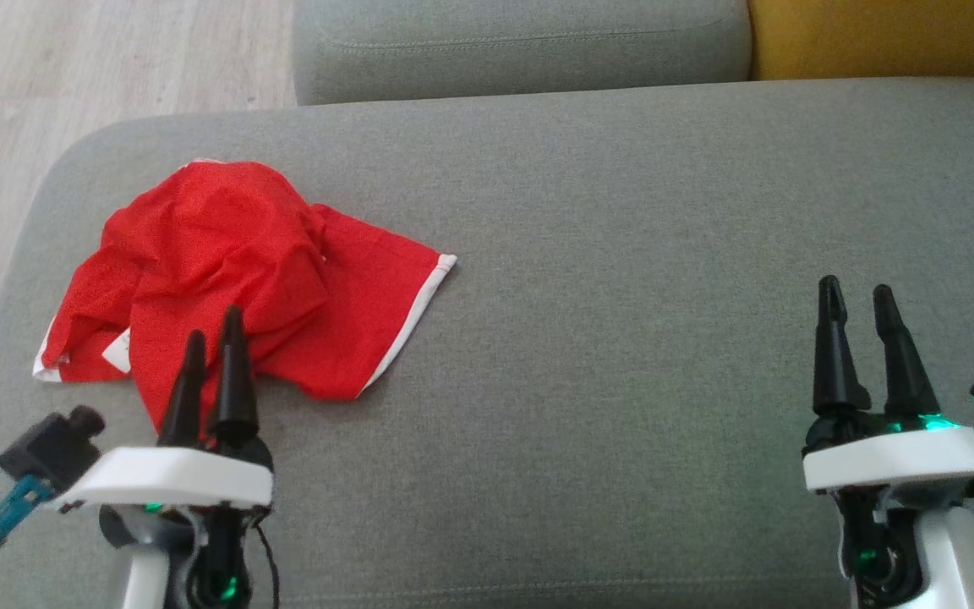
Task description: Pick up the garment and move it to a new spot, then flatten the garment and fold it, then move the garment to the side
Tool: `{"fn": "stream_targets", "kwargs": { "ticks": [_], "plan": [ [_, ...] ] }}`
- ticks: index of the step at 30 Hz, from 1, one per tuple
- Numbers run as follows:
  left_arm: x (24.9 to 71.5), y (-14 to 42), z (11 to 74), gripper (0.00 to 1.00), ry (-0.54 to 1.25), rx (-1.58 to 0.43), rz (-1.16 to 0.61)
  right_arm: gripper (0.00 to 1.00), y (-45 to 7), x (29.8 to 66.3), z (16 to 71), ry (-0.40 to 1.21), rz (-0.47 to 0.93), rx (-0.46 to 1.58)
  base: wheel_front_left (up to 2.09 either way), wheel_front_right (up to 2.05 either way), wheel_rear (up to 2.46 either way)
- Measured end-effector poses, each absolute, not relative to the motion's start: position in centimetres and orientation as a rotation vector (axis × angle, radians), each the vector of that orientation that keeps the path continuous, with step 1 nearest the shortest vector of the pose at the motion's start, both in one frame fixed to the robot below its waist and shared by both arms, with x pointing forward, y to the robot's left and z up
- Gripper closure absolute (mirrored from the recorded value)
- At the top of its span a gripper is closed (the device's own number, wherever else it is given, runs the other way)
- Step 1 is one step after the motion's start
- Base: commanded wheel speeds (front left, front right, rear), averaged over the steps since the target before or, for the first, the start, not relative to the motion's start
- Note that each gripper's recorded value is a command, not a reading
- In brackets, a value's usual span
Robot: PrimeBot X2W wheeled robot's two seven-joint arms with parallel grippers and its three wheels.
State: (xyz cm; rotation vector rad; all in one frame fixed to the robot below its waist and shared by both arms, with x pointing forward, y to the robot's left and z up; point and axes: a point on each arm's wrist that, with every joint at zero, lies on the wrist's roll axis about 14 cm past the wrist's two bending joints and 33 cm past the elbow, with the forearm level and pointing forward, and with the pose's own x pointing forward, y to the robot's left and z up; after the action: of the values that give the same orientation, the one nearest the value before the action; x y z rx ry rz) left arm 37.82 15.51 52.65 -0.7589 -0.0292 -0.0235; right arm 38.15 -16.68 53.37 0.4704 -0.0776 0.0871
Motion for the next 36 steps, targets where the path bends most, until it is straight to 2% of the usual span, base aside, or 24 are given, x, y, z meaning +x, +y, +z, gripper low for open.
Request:
{"fn": "stream_targets", "kwargs": {
  "ticks": [18,36],
  "plan": [
    [37.4,11.8,53.1,0.00,-0.049,-0.395,-0.129,0.00,-15.6,37.8,53.7,-0.108,0.123,0.211,0.00,0.00,0.00],
    [36.6,8.6,54.8,0.00,-0.158,-0.074,-0.218,0.00,-14.3,37.3,55.3,-0.190,0.171,-0.044,0.00,0.00,0.00]
  ]
}}
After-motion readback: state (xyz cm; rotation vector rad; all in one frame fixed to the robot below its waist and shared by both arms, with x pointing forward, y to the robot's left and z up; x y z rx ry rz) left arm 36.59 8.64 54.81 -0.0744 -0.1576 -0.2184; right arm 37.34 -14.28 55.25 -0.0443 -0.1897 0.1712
